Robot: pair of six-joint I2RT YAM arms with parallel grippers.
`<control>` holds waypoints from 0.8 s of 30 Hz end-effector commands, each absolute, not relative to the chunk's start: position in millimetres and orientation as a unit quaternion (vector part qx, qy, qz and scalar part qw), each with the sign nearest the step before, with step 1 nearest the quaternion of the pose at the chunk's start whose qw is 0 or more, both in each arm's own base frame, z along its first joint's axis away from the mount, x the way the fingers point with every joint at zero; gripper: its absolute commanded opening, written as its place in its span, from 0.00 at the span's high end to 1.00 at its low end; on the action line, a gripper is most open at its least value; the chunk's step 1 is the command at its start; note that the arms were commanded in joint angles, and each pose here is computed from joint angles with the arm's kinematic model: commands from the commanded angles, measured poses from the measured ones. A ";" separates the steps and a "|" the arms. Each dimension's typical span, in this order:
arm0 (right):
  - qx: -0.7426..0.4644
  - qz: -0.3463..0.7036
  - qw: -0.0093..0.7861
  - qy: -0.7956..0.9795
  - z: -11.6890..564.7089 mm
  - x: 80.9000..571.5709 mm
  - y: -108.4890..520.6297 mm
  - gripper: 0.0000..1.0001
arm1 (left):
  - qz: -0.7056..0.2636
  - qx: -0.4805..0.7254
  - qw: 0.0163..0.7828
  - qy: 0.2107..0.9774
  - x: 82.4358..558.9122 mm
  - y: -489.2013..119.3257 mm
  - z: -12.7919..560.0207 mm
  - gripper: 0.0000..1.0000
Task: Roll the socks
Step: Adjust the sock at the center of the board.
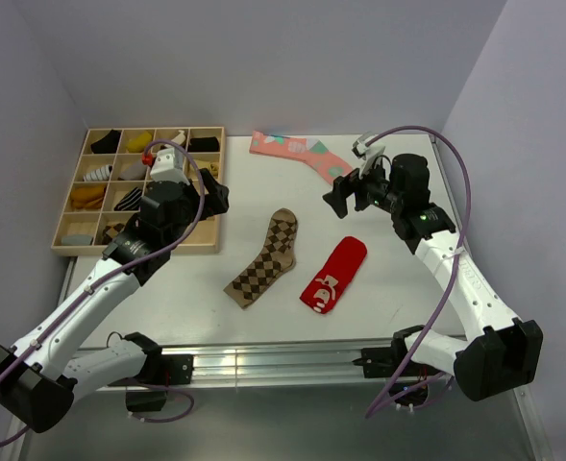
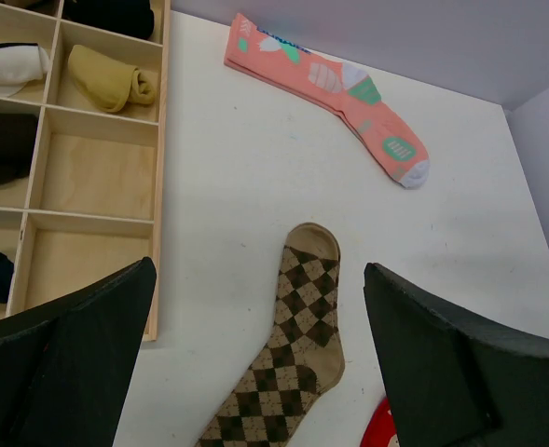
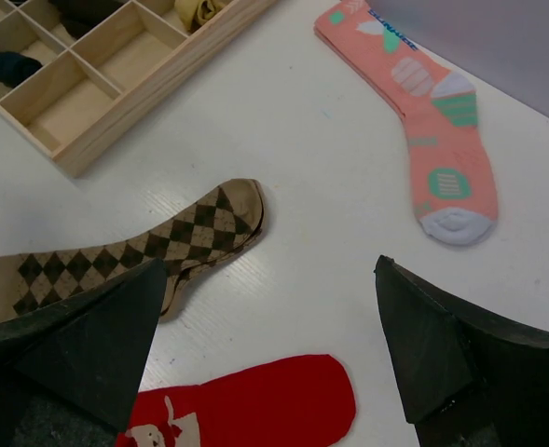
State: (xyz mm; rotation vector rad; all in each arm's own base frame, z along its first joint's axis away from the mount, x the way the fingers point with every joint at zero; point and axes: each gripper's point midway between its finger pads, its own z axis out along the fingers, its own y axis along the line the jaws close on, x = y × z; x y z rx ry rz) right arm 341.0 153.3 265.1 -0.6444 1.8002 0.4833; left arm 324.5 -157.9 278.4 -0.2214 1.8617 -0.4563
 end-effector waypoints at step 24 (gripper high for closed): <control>-0.333 0.165 0.468 0.802 228.5 344.5 202.9 0.14 | -0.168 -0.148 0.586 0.779 325.3 -136.5 299.1 0.01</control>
